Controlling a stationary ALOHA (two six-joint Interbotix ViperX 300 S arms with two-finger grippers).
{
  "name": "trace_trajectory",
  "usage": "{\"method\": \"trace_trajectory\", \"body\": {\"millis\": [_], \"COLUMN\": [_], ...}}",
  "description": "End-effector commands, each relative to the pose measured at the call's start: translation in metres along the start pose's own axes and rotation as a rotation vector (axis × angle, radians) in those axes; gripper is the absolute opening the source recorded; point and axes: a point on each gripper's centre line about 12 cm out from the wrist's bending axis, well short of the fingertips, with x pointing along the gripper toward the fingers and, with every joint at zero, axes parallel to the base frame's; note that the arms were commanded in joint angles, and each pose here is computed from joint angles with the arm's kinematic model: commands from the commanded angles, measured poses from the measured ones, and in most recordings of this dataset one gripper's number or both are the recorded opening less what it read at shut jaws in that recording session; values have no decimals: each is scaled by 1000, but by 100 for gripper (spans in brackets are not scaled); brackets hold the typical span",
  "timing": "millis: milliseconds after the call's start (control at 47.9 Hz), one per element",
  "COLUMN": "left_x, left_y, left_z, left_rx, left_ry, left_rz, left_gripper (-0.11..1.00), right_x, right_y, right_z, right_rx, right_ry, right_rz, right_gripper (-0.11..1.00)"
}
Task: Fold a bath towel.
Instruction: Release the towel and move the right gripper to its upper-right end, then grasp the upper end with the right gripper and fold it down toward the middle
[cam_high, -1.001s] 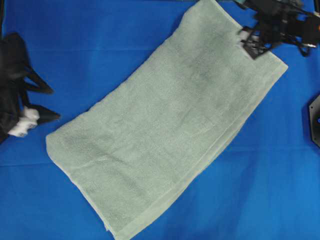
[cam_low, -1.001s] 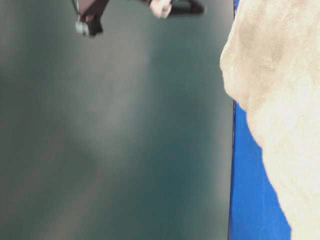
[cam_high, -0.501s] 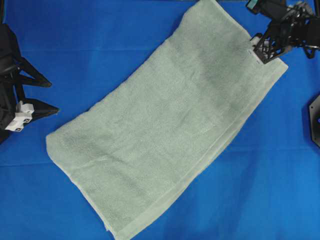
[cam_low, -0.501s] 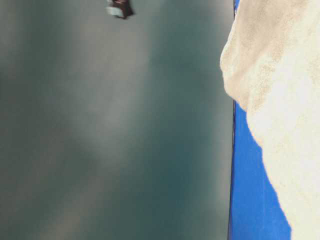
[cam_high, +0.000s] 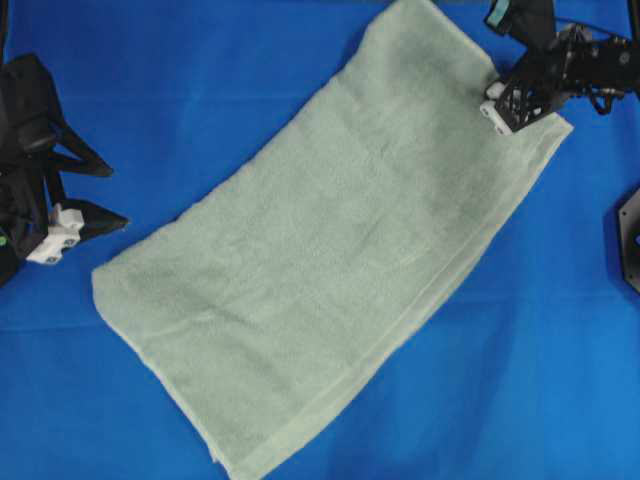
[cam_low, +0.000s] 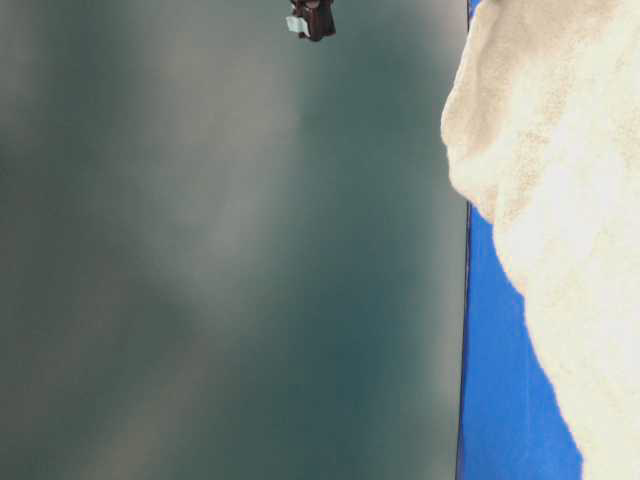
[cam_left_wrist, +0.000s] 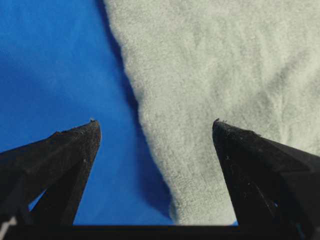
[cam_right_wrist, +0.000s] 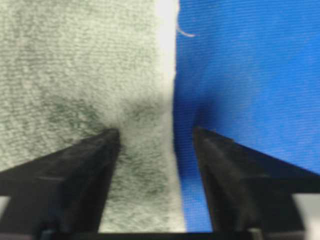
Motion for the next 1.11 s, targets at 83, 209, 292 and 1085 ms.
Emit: {"method": "trace_trajectory", "body": {"millis": [83,209,292,1085], "left_x": [-1,-3,-4,-10], "left_y": [-3,-2,-3,-6], "left_z": [6,7,7,15], "left_rx": [0,-5,-4,49], "left_ry": [-20,-27,-32,-104], "left_rz": [-9,-11,-14,-45], "left_gripper": [87,87,87,87], "right_x": [5,-7,-20,-124], "right_y": [-5,-8,-10,229], "right_z": [-12,-7,0,25], "right_rx": [14,25,43,-161], "right_ry": [49,25,-10,-122], "right_rz": [-20,-35,-45,383], "right_gripper": [35,16,16,16]}}
